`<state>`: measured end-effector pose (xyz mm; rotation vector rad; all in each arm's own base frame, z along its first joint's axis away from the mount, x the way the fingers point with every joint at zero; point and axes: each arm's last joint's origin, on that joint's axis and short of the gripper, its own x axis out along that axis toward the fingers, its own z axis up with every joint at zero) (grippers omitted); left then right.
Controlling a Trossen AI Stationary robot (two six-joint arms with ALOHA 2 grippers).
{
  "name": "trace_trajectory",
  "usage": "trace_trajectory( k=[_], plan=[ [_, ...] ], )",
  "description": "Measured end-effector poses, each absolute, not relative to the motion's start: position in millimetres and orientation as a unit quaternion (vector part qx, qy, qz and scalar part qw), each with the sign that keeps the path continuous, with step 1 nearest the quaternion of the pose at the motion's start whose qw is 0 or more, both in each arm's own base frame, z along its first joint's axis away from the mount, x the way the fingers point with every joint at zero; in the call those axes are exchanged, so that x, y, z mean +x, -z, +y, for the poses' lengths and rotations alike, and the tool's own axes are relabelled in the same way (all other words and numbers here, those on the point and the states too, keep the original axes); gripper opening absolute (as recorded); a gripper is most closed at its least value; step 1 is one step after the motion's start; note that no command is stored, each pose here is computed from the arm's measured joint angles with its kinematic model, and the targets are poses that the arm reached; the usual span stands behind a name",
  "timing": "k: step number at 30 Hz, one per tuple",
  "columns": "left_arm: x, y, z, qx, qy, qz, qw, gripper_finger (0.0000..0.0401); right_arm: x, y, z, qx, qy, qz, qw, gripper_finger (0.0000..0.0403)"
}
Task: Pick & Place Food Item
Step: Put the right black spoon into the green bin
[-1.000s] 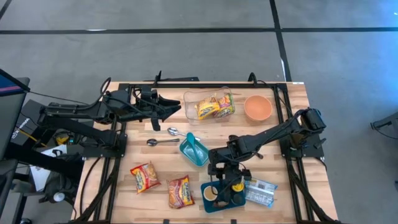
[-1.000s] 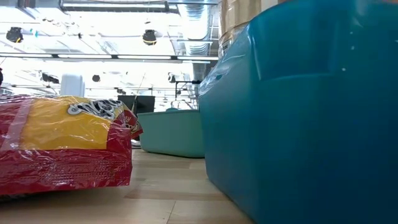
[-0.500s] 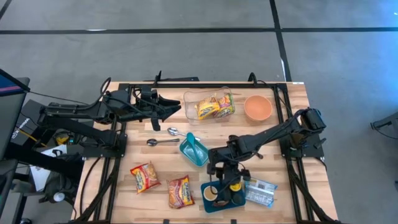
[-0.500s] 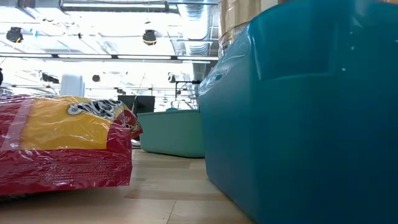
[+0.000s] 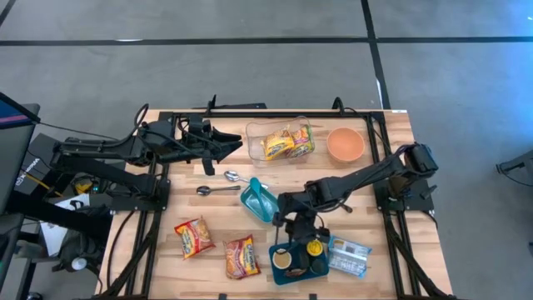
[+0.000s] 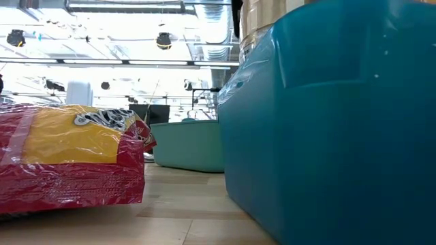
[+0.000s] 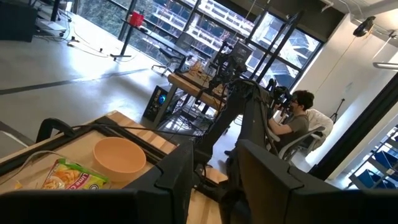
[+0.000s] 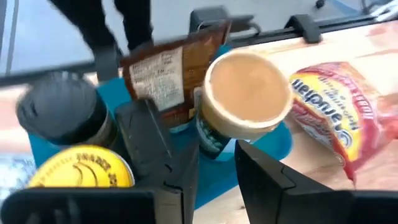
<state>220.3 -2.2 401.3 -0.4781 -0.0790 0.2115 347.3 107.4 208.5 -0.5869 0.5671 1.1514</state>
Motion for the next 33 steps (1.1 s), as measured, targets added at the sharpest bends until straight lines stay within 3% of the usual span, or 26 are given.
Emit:
trace_trajectory(
  k=[7, 13, 21, 33],
  plan=[
    [220.4, -401.1, -2.2, -0.236, -0.105, -0.038, 0.965, 0.0123, 354.4, -225.7, 98.2, -0.171, -0.466, 0.277, 0.822, 0.0097],
    [220.4, -401.2, -2.0, -0.236, -0.107, -0.039, 0.965, 0.0123, 362.5, -232.9, 78.2, -0.029, -0.388, 0.319, 0.864, 0.0097],
    [220.4, -401.2, -2.0, -0.236, -0.107, -0.039, 0.965, 0.0123, 368.1, -234.1, 52.8, 0.147, -0.294, 0.374, 0.867, 0.0097],
    [220.4, -401.2, -2.1, -0.236, -0.106, -0.039, 0.965, 0.0123, 369.6, -235.1, 49.8, 0.167, -0.283, 0.373, 0.868, 0.0097]
  ],
)
